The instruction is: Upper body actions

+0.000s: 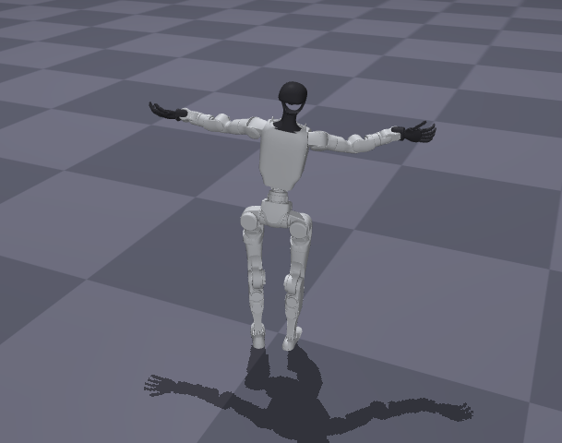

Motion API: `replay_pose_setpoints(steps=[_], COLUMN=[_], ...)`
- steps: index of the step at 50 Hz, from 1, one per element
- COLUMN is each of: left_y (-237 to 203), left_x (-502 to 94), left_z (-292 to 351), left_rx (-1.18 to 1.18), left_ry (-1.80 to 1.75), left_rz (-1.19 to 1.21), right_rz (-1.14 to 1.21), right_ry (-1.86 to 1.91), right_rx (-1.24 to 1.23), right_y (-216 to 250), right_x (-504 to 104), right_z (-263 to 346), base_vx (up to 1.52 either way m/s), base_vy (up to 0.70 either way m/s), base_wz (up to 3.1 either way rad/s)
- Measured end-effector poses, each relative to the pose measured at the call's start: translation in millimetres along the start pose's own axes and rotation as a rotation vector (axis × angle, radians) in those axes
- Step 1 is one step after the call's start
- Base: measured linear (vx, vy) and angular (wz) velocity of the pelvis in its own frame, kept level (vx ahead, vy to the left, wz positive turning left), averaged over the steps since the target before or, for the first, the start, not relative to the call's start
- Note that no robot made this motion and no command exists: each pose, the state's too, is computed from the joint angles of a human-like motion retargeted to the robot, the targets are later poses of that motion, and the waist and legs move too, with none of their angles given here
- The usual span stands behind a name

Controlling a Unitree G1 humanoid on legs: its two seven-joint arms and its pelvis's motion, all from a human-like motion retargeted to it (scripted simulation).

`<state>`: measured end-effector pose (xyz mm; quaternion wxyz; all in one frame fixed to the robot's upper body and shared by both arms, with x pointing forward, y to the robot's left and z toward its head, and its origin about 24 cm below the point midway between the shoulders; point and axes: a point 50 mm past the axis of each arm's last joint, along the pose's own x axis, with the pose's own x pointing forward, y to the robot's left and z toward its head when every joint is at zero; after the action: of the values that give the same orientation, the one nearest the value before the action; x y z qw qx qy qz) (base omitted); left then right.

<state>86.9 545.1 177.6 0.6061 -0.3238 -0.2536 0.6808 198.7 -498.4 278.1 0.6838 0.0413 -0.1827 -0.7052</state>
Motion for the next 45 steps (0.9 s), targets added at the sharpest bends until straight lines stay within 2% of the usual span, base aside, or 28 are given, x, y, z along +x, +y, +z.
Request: replay_pose_setpoints(steps=[3, 6, 9, 12, 14, 16, 17, 20, 23, 25, 27, 31, 35, 40, 43, 45], left_y=[-38.1, -117.2, -197.5, -247.3, -266.4, -276.2, -277.9, -275.7, -276.5, -277.7, -274.3, -247.8, -179.3, -28.5, 68.2, 114.3], left_x=[-12.6, -44.3, -107.3, -176.1, -217.2, -251.8, -268.0, -310.3, -317.5, -305.5, -279.5, -196.6, -97.2, -3.0, 10.3, 5.0], left_z=[13.7, 19.8, 21.1, 24.5, 27.4, 39.0, 44.4, 41.1, 27.1, 20.9, 25.7, 47.2, 78.8, 70.2, 42.4, 24.1], left_rx=[0.013, 0.183, 0.433, 0.748, 0.952, 1.064, 1.06, 0.827, 0.806, 0.873, 0.941, 1.153, 1.29, 1.241, 1.065, 0.914], left_ry=[-0.206, -0.294, -0.479, -0.82, -1.137, -1.515, -1.711, -2.21, -2.328, -2.253, -2.132, -1.794, -1.299, -0.494, -0.164, -0.095], left_rz=[-0.017, -0.357, -0.75, -0.949, -0.935, -0.778, -0.658, -0.346, -0.427, -0.478, -0.427, -0.251, -0.116, -0.027, 0.002, 0.046], right_rz=[0.101, 0.237, 0.305, 0.293, 0.219, 0.109, 0.068, 0.099, 0.105, -0.005, -0.076, -0.018, 0.066, 0.136, 0.149, 0.138], right_ry=[-0.124, -0.37, -0.729, -1.124, -1.394, -1.641, -1.749, -1.991, -2.126, -2.119, -2.027, -1.659, -1.143, -0.609, -0.35, -0.198], right_rx=[-0.024, -0.108, -0.227, -0.309, -0.317, -0.259, -0.208, -0.033, -0.059, -0.117, -0.198, -0.397, -0.545, -0.652, -0.709, -0.751], right_y=[34.1, 71.9, 98.7, 112.0, 112.8, 108.3, 106.3, 107.3, 111.2, 111.9, 113.8, 117.0, 94.3, 29.9, -19.2, -57.0], right_x=[-18.9, -50.1, -94.5, -149.1, -189.7, -230.2, -250.3, -302.9, -320.9, -309.6, -280.6, -197.1, -101.9, -13.0, 12.8, 17.6], right_z=[25.1, 69.0, 118.7, 164.4, 190.9, 209.7, 215.0, 218.5, 218.7, 223.7, 224.8, 207.0, 160.9, 78.4, 15.2, -32.3], base_vx=[0.02, 0.06, 0.08, 0.09, 0.1, 0.13, 0.14, 0.06, 0.0, 0.0, 0.0, -0.07, -0.14, -0.11, -0.04, 0.02], base_vy=[-0.02, -0.02, -0.01, 0.0, 0.0, -0.03, -0.05, -0.03, 0.0, 0.0, 0.0, -0.04, -0.03, 0.03, 0.02, -0.03], base_wz=[0.13, 0.16, 0.05, 0.0, 0.0, -0.03, -0.02, -0.02, 0.0, 0.0, 0.0, 0.04, -0.09, -0.16, -0.05, 0.11])
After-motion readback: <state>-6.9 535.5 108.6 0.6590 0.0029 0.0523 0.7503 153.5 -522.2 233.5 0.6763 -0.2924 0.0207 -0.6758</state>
